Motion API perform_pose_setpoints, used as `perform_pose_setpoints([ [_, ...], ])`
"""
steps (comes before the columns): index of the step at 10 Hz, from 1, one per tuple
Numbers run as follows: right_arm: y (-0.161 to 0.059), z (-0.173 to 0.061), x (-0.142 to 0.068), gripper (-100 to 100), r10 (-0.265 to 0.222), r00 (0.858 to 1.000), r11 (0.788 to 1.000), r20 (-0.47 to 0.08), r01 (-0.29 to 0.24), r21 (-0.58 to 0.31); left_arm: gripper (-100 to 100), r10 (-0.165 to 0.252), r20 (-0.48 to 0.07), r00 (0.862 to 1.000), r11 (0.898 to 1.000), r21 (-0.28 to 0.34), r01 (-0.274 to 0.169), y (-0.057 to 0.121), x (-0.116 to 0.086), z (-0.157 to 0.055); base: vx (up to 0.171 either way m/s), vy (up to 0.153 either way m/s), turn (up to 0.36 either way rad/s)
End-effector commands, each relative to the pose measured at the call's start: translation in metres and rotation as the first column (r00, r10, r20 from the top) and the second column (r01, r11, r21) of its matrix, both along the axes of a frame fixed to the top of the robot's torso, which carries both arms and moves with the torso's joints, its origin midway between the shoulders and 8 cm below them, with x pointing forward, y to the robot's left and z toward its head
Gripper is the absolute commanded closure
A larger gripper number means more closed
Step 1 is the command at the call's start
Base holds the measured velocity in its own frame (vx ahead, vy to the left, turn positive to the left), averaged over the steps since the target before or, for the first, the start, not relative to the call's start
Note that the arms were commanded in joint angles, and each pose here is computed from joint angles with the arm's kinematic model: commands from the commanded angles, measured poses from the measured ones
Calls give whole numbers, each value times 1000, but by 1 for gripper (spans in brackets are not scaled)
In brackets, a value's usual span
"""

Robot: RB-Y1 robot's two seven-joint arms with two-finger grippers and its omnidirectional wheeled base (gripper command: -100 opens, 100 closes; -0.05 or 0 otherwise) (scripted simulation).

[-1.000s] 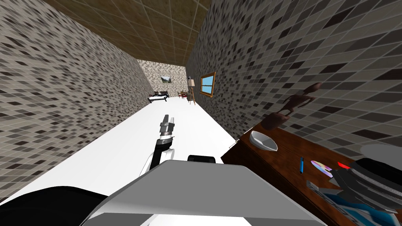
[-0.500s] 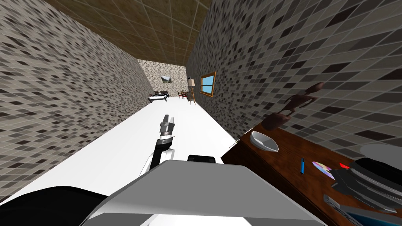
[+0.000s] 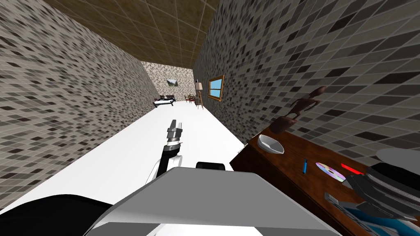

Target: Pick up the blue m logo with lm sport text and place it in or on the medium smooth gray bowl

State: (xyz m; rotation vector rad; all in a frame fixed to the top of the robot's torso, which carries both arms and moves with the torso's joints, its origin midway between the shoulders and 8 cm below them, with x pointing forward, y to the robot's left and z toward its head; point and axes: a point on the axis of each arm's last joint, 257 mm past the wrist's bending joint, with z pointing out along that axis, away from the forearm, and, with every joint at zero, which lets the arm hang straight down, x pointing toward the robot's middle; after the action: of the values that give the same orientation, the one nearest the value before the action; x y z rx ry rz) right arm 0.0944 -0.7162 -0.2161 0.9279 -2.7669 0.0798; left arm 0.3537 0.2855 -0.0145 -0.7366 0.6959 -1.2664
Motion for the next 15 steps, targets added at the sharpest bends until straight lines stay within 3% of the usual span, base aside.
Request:
perform_pose_setpoints([
  [1,-3,-11,-8,-100,-4,1000,1000,-2,4,-5,0,0,0,1000,1000,0,0,0,0,0,19,14,54],
  [2,-2,-8,-6,-100,-4,1000,1000,-3,4,-2,0,0,0,1000,1000,0,0,0,0,0,8,6,5],
  [3,-3,-9,-6,100,-3,1000,1000,-2,3,-3,0,0,0,1000,1000,0,0,0,0,0,0,0,0],
  [7,-3,-8,-6,100,-3,1000,1000,-2,3,-3,0,0,0,1000,1000,0,0,0,0,0,0,0,0],
  [9,-1,5,2,-100,5,1000,1000,0,-5,-5,0,0,0,1000,1000,0,0,0,0,0,-18,-7,-39],
  [12,-1,10,6,-100,9,1000,1000,2,-9,-7,0,0,0,1000,1000,0,0,0,0,0,-54,-13,-41],
  [13,0,11,6,0,10,1000,1000,2,-10,-6,0,0,0,1000,1000,0,0,0,0,0,0,0,0],
  [14,-3,7,-2,-100,-37,999,999,1,37,-6,0,0,0,1000,1000,0,0,0,0,0,-104,-22,288],
  [15,-5,4,-6,-100,-61,998,998,1,61,-7,0,0,0,1000,1000,0,0,0,0,0,-169,-22,384],
])
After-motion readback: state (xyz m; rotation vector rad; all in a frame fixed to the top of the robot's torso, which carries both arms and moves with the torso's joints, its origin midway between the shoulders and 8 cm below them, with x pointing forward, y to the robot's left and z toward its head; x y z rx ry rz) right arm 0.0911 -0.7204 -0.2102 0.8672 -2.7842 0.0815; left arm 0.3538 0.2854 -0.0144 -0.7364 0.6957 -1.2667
